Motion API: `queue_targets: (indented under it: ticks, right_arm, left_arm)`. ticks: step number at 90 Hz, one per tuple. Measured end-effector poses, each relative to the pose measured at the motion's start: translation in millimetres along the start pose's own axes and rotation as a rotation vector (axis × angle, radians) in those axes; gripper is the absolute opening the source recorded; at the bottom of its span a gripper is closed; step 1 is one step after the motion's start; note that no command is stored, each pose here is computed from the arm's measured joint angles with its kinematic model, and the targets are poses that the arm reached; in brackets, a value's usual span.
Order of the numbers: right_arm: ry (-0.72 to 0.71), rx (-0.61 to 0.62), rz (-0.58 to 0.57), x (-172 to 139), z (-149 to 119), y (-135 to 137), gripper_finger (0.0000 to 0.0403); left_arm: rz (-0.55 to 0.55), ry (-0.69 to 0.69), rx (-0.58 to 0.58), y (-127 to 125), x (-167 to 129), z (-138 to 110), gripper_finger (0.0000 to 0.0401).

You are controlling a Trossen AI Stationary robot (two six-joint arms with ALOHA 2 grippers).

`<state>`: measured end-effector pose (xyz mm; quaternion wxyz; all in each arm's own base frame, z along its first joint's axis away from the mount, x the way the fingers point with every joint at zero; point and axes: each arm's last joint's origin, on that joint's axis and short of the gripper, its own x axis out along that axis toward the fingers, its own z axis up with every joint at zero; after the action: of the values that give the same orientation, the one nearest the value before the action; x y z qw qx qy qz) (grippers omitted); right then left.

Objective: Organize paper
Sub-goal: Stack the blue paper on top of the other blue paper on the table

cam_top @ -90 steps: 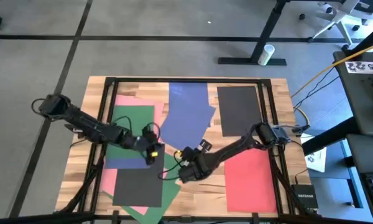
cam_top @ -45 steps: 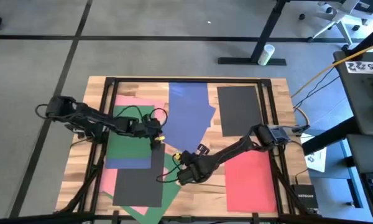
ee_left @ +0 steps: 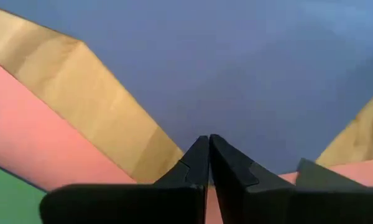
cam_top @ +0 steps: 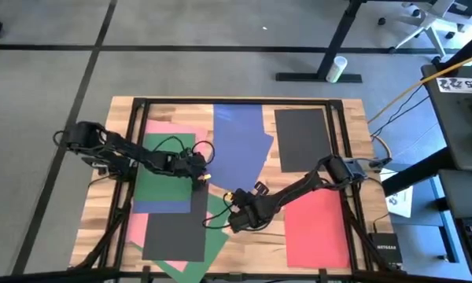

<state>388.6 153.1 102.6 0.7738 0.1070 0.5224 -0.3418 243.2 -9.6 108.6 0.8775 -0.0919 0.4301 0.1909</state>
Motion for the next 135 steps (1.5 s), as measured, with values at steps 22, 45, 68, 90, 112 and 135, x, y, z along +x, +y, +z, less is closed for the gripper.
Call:
queue_targets:
  ticks: [22, 45, 68, 90, 112, 135]
  right_arm:
    - [0.013, 0.001, -0.077, 0, -3, -8, 0.0]
    - [0.014, 0.001, -0.163, 1, -6, -15, 0.0]
    - [-0.004, 0.008, -0.201, 1, -7, -18, 0.0]
    - [-0.016, 0.012, -0.255, 0, -8, -24, 0.0]
    - [-0.008, 0.013, -0.142, -33, -4, -24, 0.0]
    - [-0.109, -0.009, 0.004, -25, 9, -11, 0.0]
  left_arm:
    - [-0.027, 0.021, 0.004, -10, -3, -7, 0.0]
    - [-0.037, 0.02, 0.01, -15, -5, -9, 0.0]
    - [-0.01, 0.002, 0.007, -5, -1, -3, 0.0]
    - [0.009, -0.037, -0.013, 4, 2, 4, 0.0]
    - [0.017, -0.044, -0.013, 6, 3, 5, 0.0]
    - [0.02, -0.072, -0.032, 9, 4, 9, 0.0]
